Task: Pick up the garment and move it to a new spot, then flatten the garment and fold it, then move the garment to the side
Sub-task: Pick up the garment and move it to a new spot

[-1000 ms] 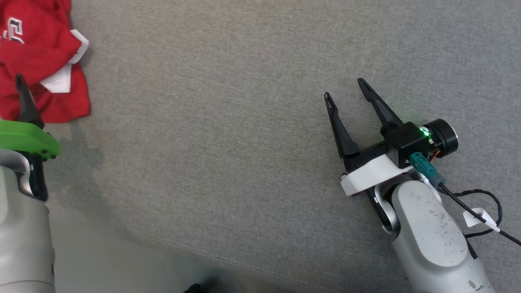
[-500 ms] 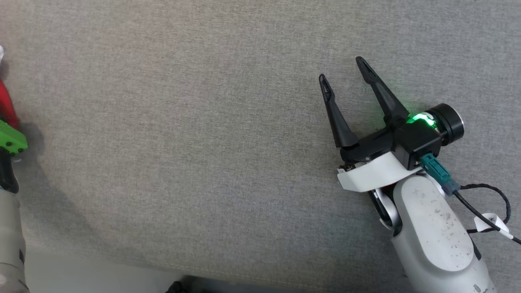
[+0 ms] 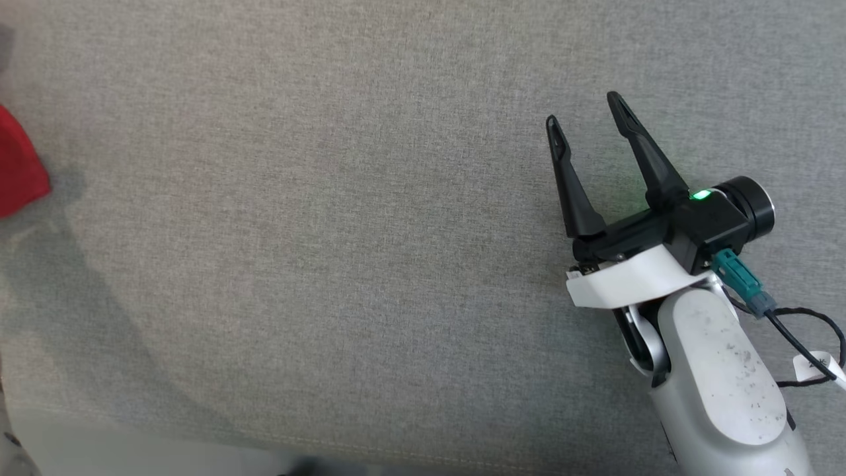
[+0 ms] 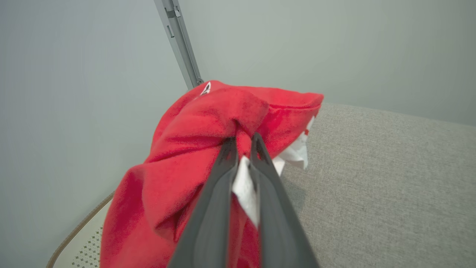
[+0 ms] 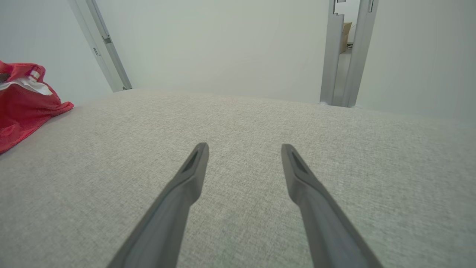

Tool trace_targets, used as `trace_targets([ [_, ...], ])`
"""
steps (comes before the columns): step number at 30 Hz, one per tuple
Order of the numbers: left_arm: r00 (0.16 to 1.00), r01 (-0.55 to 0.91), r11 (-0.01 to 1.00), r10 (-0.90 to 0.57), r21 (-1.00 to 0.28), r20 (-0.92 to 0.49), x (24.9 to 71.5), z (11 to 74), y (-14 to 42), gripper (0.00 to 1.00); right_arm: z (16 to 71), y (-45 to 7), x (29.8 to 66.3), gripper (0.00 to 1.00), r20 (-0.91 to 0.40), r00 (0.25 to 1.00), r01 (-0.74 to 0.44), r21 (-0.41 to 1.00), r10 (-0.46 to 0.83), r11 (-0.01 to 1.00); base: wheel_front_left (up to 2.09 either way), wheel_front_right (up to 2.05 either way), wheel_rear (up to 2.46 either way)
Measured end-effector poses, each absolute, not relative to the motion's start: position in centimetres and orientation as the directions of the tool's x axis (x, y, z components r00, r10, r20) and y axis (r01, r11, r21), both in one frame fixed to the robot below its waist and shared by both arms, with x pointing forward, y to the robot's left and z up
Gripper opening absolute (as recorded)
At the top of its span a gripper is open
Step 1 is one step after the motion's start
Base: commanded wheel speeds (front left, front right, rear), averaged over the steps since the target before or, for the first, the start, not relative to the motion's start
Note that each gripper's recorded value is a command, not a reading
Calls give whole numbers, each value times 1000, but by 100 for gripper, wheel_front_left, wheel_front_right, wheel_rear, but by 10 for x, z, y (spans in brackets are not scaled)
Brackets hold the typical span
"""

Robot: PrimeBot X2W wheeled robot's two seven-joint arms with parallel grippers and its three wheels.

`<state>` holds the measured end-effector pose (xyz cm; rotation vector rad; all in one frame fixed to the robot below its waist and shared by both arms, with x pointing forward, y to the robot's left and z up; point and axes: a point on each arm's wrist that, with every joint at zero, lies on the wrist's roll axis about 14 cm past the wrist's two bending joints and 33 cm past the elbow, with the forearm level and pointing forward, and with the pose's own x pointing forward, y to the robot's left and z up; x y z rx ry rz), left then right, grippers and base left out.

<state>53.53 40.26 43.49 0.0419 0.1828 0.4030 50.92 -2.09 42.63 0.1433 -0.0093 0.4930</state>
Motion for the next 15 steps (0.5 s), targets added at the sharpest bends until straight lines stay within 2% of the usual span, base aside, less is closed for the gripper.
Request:
trace_targets([
  [6,966,-259,964,258,55,17,563,501,356,0,445,-32,499,100,62,896,-443,177,439,879,0,0,0],
  [15,984,76,996,-69,-37,163,593,552,220,0,475,-68,483,100,98,933,-360,208,347,910,0,0,0],
])
